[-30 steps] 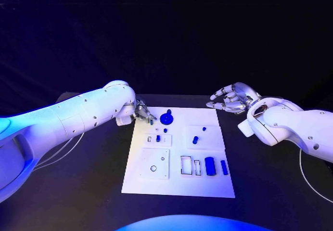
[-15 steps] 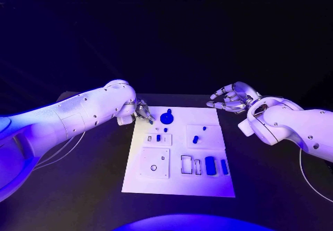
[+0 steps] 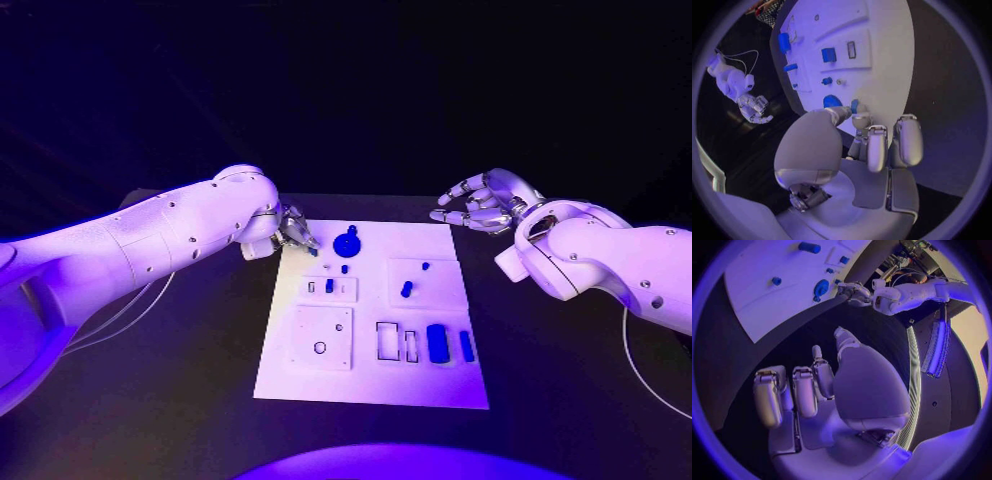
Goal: Assemble the parts on the task board
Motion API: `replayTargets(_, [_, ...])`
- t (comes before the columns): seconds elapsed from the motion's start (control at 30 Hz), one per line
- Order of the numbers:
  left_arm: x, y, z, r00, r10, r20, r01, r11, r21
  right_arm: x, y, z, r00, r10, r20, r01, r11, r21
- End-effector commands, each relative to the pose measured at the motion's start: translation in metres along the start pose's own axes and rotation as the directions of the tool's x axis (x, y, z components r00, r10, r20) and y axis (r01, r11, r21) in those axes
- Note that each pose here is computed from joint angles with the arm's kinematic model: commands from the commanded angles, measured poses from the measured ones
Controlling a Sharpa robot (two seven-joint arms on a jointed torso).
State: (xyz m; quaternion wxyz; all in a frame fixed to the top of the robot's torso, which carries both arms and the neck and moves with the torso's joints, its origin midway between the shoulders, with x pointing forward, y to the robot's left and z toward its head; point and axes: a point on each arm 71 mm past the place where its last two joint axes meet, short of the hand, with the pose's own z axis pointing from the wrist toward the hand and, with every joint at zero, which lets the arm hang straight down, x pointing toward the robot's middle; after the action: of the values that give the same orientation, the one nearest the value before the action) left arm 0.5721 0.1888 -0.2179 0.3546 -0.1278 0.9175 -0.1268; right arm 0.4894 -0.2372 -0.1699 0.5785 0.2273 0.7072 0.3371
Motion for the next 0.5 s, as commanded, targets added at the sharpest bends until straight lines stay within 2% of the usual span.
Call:
replayTargets(0.03, [0.0010, -0.0009, -0.0019, 0.999, -0.037, -0.007, 0.037, 0.999, 0.033, 0.001, 0.001, 0.000, 1.000, -0.010, -0.011, 0.010, 1.000, -0.014])
replayTargets(0.27, [0.0053, 0.0067, -0.0144, 0.995, -0.092, -0.042, 0.096, 0.990, 0.100, 0.000, 0.000, 0.000, 1.000, -0.010, -0.009, 0.010, 1.000, -0.013])
replayTargets(0.5, [0.0102, 0.0129, -0.0323, 0.996, -0.088, -0.030, 0.091, 0.984, 0.150, -0.002, -0.001, -0.001, 1.000, -0.010, -0.004, 0.010, 1.000, -0.011])
